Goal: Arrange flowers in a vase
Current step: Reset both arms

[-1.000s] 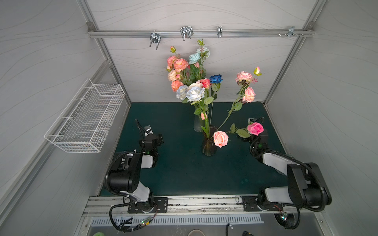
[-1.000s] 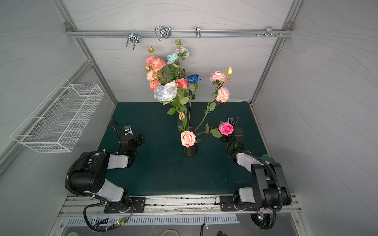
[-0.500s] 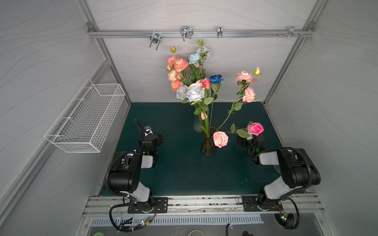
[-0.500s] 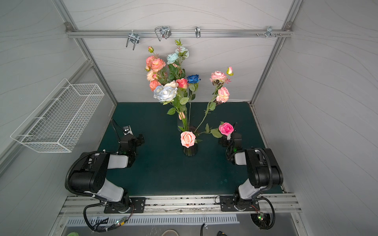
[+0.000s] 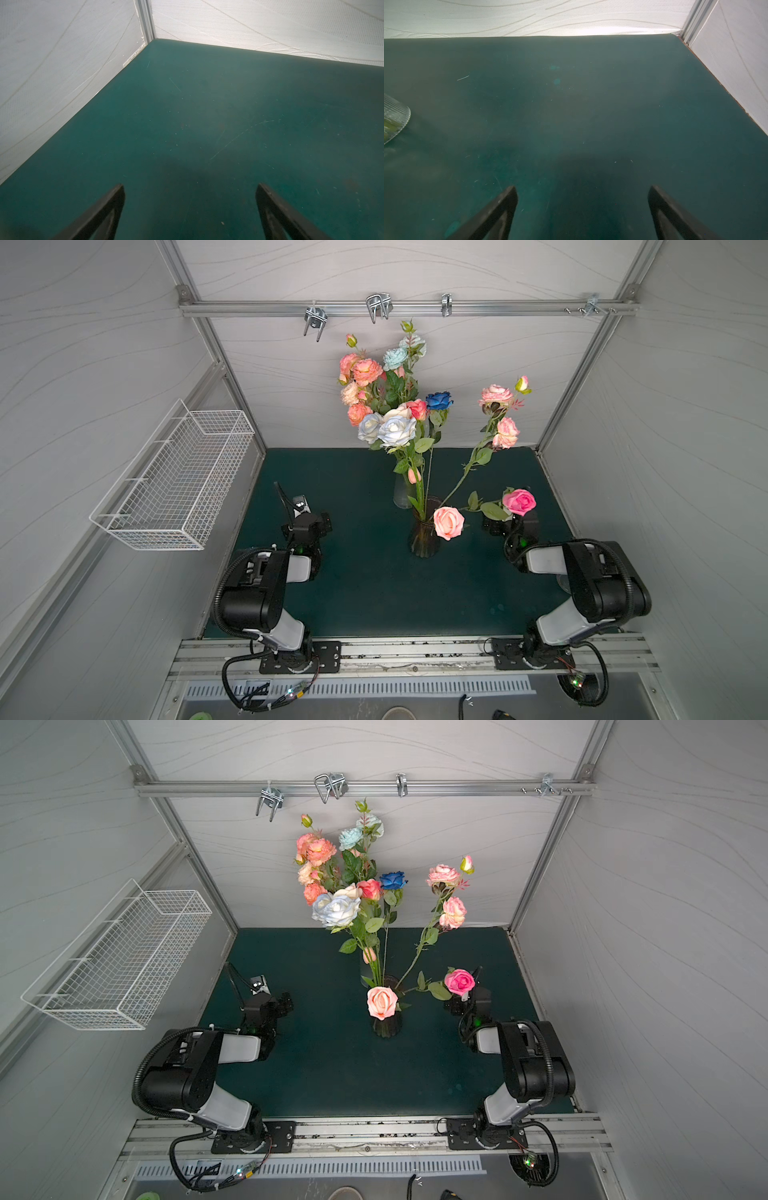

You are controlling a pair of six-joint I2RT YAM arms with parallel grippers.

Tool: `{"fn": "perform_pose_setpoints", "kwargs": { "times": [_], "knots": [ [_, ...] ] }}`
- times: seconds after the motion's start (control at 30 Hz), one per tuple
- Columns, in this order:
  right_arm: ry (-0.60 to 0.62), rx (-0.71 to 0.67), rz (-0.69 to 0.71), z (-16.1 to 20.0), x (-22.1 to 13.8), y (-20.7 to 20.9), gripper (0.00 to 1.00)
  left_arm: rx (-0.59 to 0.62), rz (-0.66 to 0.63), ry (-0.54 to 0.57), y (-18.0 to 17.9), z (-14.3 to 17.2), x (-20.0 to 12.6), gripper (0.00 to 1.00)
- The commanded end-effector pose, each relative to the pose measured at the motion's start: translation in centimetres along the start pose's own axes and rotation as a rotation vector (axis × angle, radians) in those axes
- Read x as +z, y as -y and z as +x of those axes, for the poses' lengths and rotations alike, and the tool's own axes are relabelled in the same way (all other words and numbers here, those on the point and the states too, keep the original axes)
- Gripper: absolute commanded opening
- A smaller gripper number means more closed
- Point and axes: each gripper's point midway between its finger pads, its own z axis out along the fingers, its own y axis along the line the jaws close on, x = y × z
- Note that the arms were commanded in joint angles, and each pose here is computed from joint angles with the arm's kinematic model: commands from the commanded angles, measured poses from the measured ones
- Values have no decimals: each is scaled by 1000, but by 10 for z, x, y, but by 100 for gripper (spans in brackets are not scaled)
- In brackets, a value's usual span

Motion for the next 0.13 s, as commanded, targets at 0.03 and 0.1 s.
{"fn": "perform_pose_setpoints", "kwargs": {
  "times": [0.03,0.1],
  "knots": [
    [19,5,3,-7,0,1,99,-2,-2,57,3,-18,4,100],
    [17,5,4,-6,0,1,99,-3,0,60,3,-18,3,100]
  ]
}}
